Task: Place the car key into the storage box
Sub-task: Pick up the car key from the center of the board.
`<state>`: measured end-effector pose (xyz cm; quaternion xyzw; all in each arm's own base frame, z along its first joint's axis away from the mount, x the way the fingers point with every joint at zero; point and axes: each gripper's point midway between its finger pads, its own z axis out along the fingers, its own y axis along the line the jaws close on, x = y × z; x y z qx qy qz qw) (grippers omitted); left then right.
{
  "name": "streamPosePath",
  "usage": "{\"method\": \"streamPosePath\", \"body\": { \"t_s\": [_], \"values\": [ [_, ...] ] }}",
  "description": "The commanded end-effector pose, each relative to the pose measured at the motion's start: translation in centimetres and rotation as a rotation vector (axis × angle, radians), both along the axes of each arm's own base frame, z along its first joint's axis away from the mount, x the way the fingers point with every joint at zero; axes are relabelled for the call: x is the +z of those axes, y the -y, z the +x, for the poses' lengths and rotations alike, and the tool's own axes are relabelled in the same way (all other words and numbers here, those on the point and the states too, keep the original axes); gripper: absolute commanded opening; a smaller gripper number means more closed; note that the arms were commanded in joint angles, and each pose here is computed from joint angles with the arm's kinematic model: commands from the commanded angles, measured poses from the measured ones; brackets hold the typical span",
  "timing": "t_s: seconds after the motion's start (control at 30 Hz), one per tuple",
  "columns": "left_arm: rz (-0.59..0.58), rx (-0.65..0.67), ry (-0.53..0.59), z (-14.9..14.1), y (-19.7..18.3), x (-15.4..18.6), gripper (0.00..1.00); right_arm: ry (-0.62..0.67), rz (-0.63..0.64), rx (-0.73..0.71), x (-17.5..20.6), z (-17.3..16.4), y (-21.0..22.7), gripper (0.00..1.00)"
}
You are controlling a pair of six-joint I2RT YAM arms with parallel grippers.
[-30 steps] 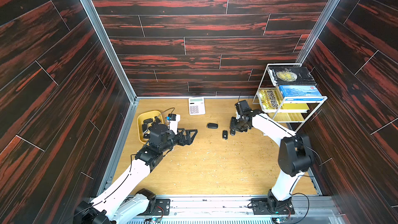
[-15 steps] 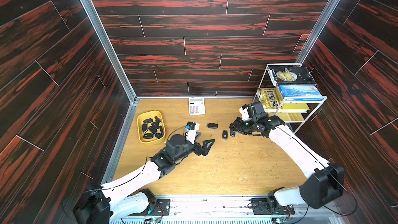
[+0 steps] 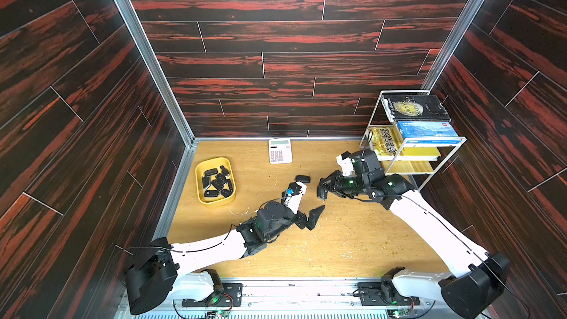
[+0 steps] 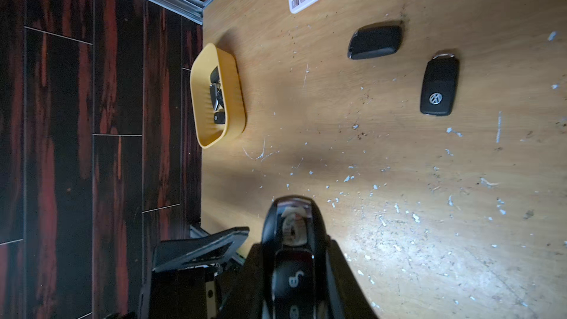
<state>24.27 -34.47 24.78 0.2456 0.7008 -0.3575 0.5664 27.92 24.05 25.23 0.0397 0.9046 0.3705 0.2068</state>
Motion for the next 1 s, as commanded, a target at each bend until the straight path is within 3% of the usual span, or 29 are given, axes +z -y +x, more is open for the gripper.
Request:
{"method": "streamPosePath", "body": {
  "t_s": [0.0, 0.63, 0.97],
  "values": [
    [-0.051, 0.035, 0.077, 0.4, 0.0, 3.2, 0.97, 0.001, 0.065, 0.003, 0.9, -0.5, -1.0, 0.12],
    [-0.004, 0.021, 0.089, -0.2, 1.0, 3.0, 0.69, 0.058, 0.192, 0.0, 3.8, -1.2, -2.0, 0.11],
    [-0.028, 0.032, 0.11, 0.1, 1.2, 4.1, 0.63, 0.084, 0.238, -0.011, 4.2, -1.9, -1.6, 0.1]
  ]
}}
